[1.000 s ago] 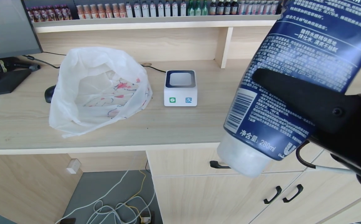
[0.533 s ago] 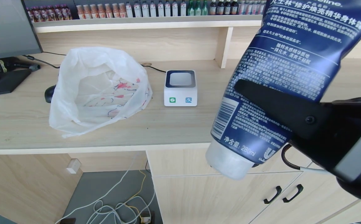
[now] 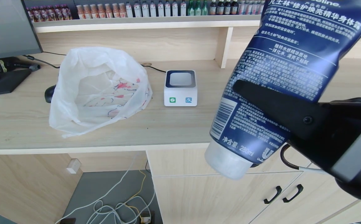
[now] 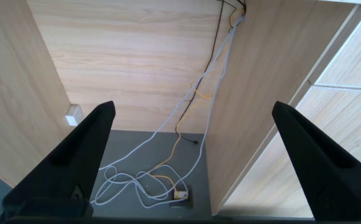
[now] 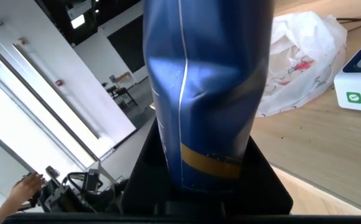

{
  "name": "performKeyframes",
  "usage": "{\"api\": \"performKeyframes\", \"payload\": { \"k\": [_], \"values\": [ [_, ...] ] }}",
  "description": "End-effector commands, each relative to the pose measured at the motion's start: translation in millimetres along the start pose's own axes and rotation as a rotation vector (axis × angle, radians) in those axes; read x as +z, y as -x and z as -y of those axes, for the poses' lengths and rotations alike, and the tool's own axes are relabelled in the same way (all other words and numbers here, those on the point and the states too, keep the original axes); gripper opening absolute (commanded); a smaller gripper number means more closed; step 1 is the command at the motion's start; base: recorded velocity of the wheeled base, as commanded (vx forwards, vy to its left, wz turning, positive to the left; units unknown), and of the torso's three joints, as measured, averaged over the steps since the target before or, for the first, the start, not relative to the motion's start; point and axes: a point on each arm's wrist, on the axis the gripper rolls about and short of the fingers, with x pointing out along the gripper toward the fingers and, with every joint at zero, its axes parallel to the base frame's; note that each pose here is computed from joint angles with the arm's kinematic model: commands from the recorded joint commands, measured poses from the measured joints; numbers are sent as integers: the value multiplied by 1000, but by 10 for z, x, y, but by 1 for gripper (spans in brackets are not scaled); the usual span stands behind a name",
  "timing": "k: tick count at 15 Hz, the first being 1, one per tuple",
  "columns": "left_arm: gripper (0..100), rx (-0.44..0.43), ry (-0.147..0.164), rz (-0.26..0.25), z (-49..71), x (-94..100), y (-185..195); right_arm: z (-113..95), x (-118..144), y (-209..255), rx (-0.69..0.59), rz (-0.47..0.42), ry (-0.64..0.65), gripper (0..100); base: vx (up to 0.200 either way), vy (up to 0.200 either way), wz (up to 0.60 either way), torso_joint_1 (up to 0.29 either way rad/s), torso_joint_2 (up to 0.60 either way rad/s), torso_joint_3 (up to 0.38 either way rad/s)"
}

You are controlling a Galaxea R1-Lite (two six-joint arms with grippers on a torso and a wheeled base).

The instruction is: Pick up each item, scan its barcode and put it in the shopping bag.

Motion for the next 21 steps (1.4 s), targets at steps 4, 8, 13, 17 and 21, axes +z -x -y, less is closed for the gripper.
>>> {"api": "performKeyframes", "payload": {
  "k": [4,8,13,17,21],
  "values": [
    [100,0,0,-2,0,0,-1,-15,17,2,21,-1,27,0,0,0,0,0,0,0],
    [100,0,0,-2,0,0,-1,-17,21,-2,22,-1,42,0,0,0,0,0,0,0],
    [100,0,0,-2,0,0,-1,30,-18,-24,-49,-27,91,0,0,0,0,0,0,0],
    [100,0,0,-2,0,0,-1,-3,145,-158,-168,-8,229,0,0,0,0,0,0,0],
    [100,0,0,-2,0,0,-1,1,224,-194,-313,38,284,0,0,0,0,0,0,0]
  ]
}}
